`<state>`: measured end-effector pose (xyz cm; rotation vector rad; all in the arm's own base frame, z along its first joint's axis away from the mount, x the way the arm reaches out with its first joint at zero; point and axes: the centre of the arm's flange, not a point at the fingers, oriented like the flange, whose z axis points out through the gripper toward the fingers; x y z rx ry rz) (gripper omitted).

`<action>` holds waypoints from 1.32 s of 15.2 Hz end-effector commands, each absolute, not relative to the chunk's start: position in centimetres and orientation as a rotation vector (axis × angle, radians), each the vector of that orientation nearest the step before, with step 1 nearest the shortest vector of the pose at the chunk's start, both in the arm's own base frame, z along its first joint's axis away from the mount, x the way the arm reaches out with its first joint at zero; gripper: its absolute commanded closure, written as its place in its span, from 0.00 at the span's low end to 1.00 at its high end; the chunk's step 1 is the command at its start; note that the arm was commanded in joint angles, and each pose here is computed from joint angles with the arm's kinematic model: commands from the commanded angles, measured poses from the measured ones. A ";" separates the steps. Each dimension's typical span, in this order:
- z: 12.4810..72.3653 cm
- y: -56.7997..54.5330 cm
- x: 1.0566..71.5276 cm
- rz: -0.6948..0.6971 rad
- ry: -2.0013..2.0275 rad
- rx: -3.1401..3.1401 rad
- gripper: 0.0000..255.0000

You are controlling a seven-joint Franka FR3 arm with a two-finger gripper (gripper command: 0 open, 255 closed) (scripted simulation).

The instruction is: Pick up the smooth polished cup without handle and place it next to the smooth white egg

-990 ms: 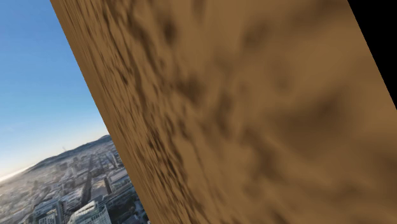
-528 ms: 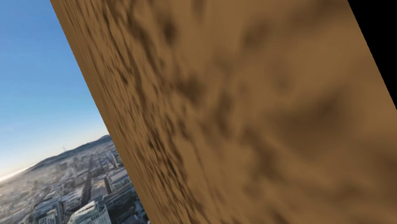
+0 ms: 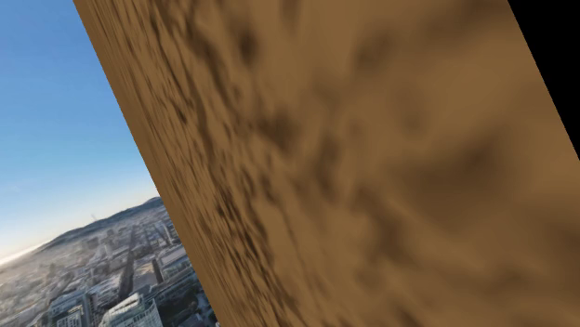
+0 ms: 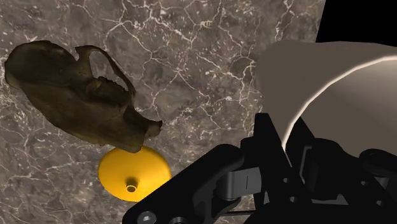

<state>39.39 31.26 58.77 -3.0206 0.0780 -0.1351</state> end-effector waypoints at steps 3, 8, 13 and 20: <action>59.0 26.3 38.7 -0.136 0.076 -3.020 1.00; 59.0 19.7 38.0 -0.136 0.076 -3.020 1.00; 59.1 13.2 37.3 -0.136 0.076 -3.020 1.00; 59.1 4.0 36.3 -0.136 0.076 -3.020 1.00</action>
